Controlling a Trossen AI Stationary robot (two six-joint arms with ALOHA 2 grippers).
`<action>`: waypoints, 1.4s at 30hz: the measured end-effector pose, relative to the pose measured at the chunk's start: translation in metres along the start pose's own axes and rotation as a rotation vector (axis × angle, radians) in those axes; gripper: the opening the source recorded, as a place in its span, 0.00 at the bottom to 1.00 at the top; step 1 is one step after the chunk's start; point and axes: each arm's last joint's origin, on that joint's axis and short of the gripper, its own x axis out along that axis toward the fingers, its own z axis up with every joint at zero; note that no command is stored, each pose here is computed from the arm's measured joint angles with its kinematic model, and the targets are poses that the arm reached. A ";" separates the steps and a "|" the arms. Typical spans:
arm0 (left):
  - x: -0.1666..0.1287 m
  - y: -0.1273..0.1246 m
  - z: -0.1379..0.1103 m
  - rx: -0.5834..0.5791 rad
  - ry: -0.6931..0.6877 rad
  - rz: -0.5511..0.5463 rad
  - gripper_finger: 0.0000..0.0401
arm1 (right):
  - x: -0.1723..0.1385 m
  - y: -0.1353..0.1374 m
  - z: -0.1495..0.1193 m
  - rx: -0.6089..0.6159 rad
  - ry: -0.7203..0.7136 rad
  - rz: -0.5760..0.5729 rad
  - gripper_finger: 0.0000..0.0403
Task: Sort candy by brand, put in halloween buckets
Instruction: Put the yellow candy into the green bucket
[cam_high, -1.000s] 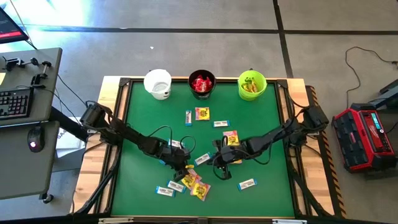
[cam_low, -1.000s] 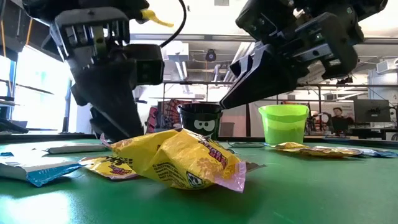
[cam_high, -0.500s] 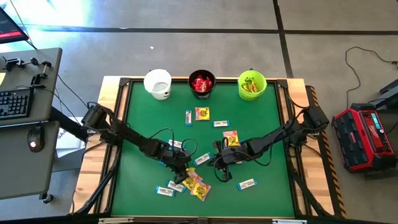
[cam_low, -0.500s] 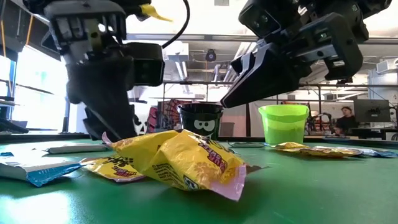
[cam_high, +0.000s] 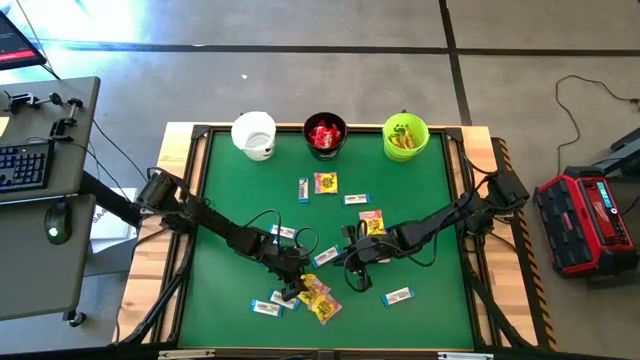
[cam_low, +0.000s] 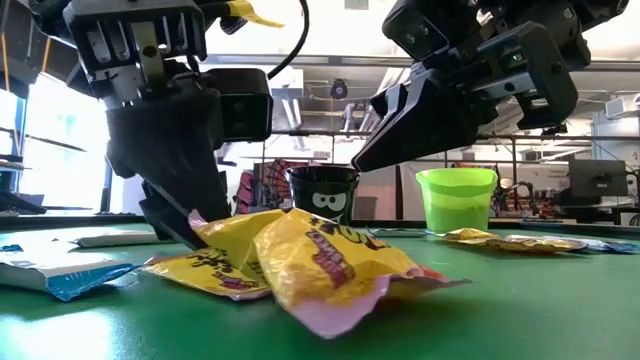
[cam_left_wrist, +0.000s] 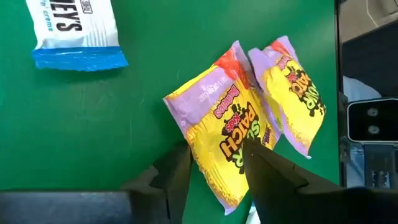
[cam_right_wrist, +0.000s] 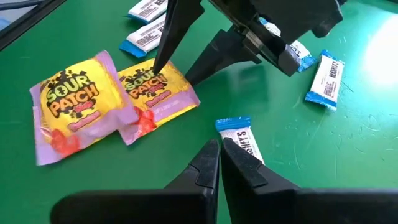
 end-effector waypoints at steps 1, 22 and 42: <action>0.000 0.001 0.001 0.005 -0.005 0.004 0.33 | 0.000 0.000 0.000 0.000 0.000 0.000 0.02; -0.021 0.006 0.016 0.120 -0.123 0.148 0.00 | -0.001 -0.002 -0.001 0.002 0.015 -0.051 0.02; -0.107 0.004 0.061 0.413 -0.374 0.344 0.00 | -0.034 -0.055 0.018 0.413 -0.075 -0.141 0.41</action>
